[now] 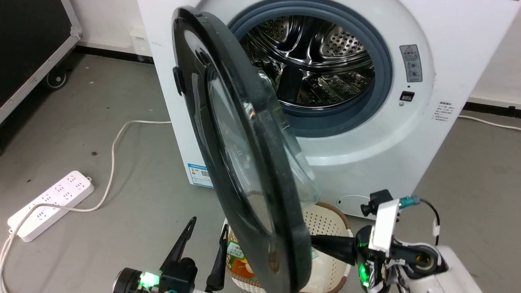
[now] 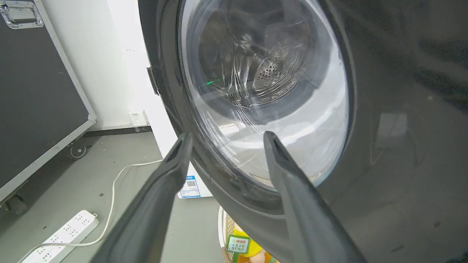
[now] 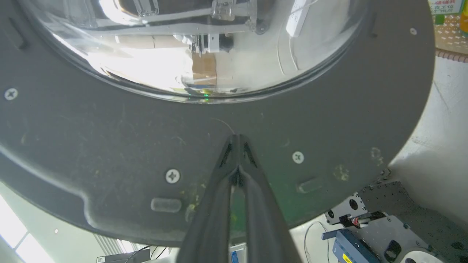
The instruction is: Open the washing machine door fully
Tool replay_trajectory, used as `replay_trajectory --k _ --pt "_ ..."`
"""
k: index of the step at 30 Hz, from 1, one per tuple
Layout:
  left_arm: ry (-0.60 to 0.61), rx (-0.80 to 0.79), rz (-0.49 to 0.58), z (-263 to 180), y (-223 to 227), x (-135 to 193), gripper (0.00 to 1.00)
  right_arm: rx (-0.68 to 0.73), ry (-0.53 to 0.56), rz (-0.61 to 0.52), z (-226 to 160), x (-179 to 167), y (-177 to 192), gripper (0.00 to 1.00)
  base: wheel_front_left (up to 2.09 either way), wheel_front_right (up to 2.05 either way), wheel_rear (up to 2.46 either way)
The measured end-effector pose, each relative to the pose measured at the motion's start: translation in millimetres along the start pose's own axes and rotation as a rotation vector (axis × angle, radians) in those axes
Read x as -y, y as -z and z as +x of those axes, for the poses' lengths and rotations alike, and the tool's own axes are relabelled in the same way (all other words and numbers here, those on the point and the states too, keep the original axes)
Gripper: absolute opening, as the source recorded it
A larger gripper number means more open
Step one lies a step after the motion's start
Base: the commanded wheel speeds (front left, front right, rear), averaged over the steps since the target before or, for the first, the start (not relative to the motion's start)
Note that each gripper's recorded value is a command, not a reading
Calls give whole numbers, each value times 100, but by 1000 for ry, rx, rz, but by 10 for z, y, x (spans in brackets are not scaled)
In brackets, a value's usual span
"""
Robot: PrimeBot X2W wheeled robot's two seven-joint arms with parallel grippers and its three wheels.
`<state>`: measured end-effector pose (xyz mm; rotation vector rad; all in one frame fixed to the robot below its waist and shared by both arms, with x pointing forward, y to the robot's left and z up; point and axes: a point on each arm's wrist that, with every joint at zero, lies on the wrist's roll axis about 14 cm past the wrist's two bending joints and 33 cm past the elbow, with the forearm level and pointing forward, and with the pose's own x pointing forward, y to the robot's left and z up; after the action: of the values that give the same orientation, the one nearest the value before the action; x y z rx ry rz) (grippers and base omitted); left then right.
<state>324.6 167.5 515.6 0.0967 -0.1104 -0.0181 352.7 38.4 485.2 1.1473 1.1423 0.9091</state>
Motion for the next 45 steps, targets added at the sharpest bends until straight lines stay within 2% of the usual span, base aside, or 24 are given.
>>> replay_trajectory --k 5,6,7,10,15,21,26,29,33,44,45 --pt "-8 10 -2 10 -28 -20 100 122 0 -32 -100 -37 -175 0 0 0 0" --pt "-11 13 -3 13 -39 -29 100 166 1 -54 -151 -70 -259 94 0 0 0" --pt "-15 18 -4 18 -52 -37 100 216 4 -83 -214 -110 -354 100 0 0 0" --pt "-16 30 -4 35 -88 -42 100 391 32 -229 -472 -294 -671 100 0 0 0" --pt "-18 52 -16 71 -158 -46 100 719 122 -584 -1042 -677 -1050 100 0 0 0" --pt "-22 70 -24 107 -213 -55 100 1005 276 -967 -1619 -832 -1082 100 0 0 0" --pt "-18 84 -26 125 -254 -44 100 1158 388 -1152 -1961 -756 -965 100 0 0 0" --pt "-14 88 -29 134 -267 -33 100 1199 444 -1212 -2038 -652 -842 100 0 0 0" --pt "-4 79 -31 137 -238 -17 100 1223 495 -1232 -2036 -489 -692 100 0 0 0" --pt "23 56 -58 106 -167 31 100 1239 571 -1188 -1984 -208 -512 100 0 0 0" --pt "32 57 -70 106 -173 53 47 1241 570 -1183 -1977 -203 -509 100 0 0 0"
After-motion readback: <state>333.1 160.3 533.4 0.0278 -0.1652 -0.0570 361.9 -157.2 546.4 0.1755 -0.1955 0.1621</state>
